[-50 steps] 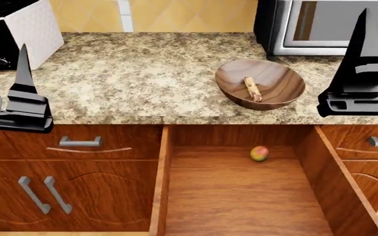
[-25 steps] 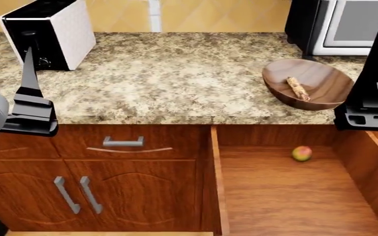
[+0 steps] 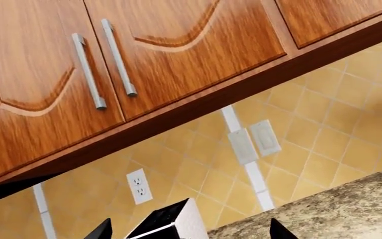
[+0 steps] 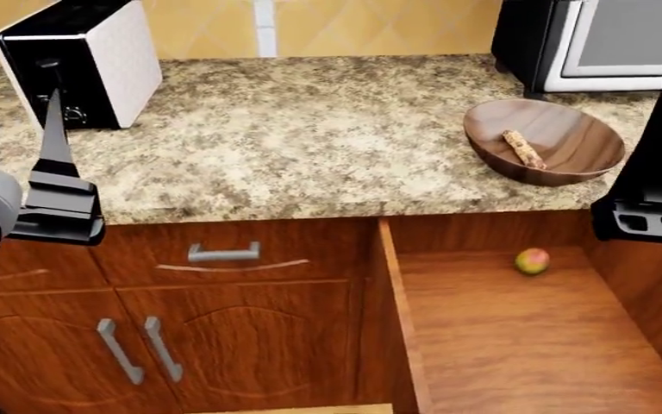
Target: Place the bar in the bowl and close the drawer.
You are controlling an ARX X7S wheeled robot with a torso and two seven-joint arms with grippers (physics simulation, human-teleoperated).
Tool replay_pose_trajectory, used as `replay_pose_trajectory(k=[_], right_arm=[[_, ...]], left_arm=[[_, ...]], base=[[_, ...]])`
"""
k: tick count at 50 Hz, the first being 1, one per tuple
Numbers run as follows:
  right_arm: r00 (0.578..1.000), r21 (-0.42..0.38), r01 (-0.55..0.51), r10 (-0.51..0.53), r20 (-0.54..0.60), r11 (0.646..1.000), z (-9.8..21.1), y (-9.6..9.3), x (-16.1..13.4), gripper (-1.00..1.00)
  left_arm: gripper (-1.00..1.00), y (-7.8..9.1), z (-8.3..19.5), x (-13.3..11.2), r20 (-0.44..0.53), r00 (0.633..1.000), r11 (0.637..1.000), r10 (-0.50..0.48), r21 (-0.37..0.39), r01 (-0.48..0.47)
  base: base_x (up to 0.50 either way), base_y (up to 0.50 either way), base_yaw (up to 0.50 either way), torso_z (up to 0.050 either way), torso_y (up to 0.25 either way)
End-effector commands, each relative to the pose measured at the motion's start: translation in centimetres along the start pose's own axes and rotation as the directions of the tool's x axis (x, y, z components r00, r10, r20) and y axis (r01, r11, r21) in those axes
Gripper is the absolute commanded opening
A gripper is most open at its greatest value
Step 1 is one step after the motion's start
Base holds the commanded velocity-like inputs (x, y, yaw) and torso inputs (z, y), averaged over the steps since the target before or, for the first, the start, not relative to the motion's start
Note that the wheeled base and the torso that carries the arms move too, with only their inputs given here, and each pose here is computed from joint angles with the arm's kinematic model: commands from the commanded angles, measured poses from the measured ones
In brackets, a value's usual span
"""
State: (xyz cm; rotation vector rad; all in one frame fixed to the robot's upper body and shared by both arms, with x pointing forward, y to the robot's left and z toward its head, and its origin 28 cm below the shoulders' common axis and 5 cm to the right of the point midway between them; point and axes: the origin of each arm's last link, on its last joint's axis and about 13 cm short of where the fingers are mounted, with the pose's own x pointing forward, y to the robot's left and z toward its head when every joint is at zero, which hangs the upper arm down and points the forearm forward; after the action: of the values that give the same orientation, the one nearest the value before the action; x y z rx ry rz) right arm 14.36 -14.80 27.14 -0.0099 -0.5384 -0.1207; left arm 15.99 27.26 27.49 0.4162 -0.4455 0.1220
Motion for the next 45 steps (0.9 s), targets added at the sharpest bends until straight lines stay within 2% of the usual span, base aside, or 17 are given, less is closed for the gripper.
replay_pose_trajectory(k=[1,29,31,38,45], right_arm=[[1.0,0.026,0.015,-0.015,-0.01,1.0,-0.1,-0.1,-0.1,1.0],[1.0,0.051,0.025,-0.025,-0.013,0.998,-0.2,-0.1,0.0,1.0],[1.0,0.052,0.026,-0.025,-0.014,0.998,-0.3,-0.1,0.0,1.0],[0.999,0.055,0.03,-0.029,-0.024,0.998,-0.8,-0.3,-0.5,1.0],[0.999,0.053,0.034,-0.032,-0.031,0.998,-1.0,-0.4,-0.8,1.0]], left_arm=[[1.0,-0.1,-0.1,0.1,-0.002,1.0,1.0,-0.001,0.0,0.001],[1.0,0.1,0.4,0.1,0.002,1.0,1.0,-0.003,0.012,0.003],[1.0,0.1,0.6,0.1,0.007,1.0,1.0,-0.022,0.011,0.022],[1.0,0.1,2.2,-0.4,0.092,0.989,0.988,-0.12,-0.087,0.128],[1.0,0.3,2.9,-0.8,0.133,0.971,0.967,-0.197,-0.136,0.215]], base=[[0.0,0.0,-0.5,0.0,0.0],[0.0,0.0,-0.5,0.0,0.0],[0.0,0.0,-0.5,0.0,0.0],[0.0,0.0,-0.5,0.0,0.0],[0.0,0.0,-0.5,0.0,0.0]])
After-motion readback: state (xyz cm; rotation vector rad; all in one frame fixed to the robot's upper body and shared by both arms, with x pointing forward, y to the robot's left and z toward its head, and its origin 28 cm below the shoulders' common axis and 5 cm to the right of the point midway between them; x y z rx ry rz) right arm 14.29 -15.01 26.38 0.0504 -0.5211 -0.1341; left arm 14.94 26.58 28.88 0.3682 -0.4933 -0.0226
